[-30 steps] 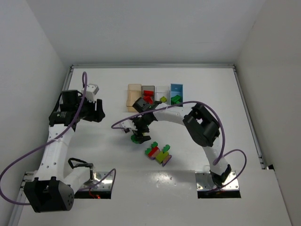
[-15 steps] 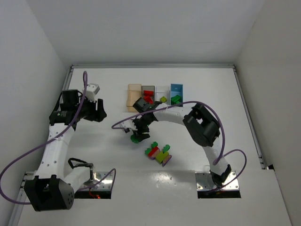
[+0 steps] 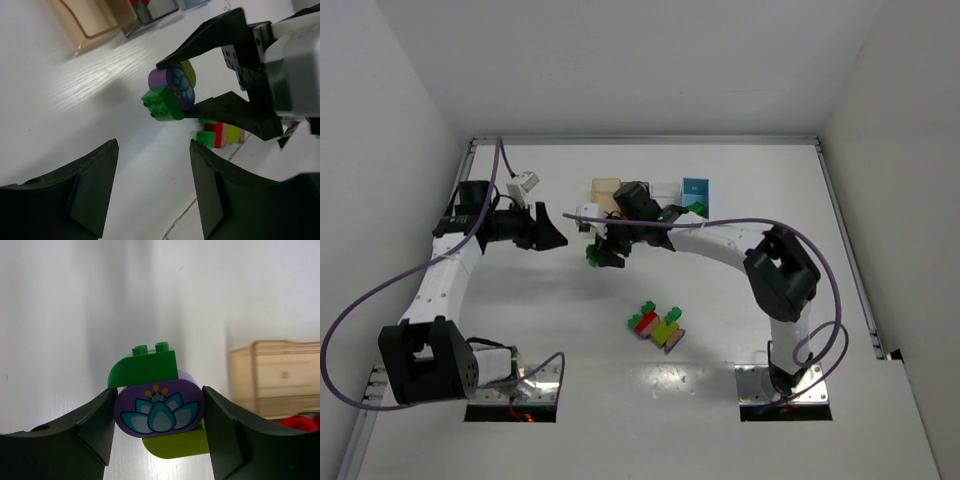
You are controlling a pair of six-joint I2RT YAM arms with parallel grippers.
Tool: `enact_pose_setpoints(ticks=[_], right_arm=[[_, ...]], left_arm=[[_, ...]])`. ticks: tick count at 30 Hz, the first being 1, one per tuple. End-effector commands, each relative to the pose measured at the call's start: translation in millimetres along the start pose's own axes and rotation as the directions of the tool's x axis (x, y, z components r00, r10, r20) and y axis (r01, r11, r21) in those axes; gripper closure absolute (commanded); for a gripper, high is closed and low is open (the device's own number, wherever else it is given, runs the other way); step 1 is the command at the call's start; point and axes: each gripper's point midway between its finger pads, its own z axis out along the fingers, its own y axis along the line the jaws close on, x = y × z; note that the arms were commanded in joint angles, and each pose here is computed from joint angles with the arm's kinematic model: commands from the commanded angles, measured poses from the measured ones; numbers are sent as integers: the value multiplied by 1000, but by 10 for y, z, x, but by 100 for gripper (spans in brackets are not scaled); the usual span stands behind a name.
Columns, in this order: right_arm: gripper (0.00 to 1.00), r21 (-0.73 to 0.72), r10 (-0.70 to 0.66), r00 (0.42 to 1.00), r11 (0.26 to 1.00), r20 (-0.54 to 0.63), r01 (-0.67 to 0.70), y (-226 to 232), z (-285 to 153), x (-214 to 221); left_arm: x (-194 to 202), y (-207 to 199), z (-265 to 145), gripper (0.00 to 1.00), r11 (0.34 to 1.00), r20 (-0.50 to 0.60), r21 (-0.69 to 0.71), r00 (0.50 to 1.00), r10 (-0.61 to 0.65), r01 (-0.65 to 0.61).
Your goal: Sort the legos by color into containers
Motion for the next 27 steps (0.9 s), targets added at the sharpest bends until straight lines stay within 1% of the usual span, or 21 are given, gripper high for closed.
enact_pose_setpoints(ticks=[1, 3, 4, 5, 6, 8, 13, 17, 22, 23, 27], right_arm=[[99, 158, 53, 976, 983, 209, -87, -363, -348, -803], [99, 153, 90, 971, 980, 223, -126, -362, -360, -844], [99, 161, 79, 968, 980, 238, -119, -375, -402, -902], [99, 158, 89, 967, 979, 240, -130, -371, -401, -904], [99, 172, 90, 968, 976, 235, -133, -394, -405, -891], [99, 173, 94, 965, 975, 244, -139, -401, -408, -911], [99, 181, 83, 962, 975, 259, -132, -431, -429, -976], [99, 194, 78, 962, 972, 262, -132, -463, -448, -1006], [99, 209, 59, 958, 970, 281, -121, -484, -472, -1122], [99, 209, 59, 958, 970, 281, -121, -484, -472, -1122], [99, 221, 48, 960, 969, 277, -112, -534, -441, -1130]], left_arm=[[-316, -190, -11, 35, 991, 108, 130, 994, -4, -10], [-388, -221, 13, 35, 986, 125, 169, 992, -23, 2], [-404, -227, 27, 35, 983, 126, 186, 991, -34, 10], [-403, -213, 63, 35, 978, 114, 202, 991, -72, 48], [-433, -241, 89, 35, 974, 118, 222, 991, -68, 40], [-427, -209, 124, 35, 972, 106, 225, 990, -97, 71], [-461, -207, 203, 36, 969, 102, 238, 991, -88, 62], [-416, -179, 274, 36, 965, 73, 246, 990, -117, 95], [-417, -229, 325, 37, 957, 59, 276, 992, -110, 89], [-403, -228, 339, 37, 952, 48, 285, 991, -126, 107], [-403, -208, 346, 37, 956, 49, 274, 991, -126, 108]])
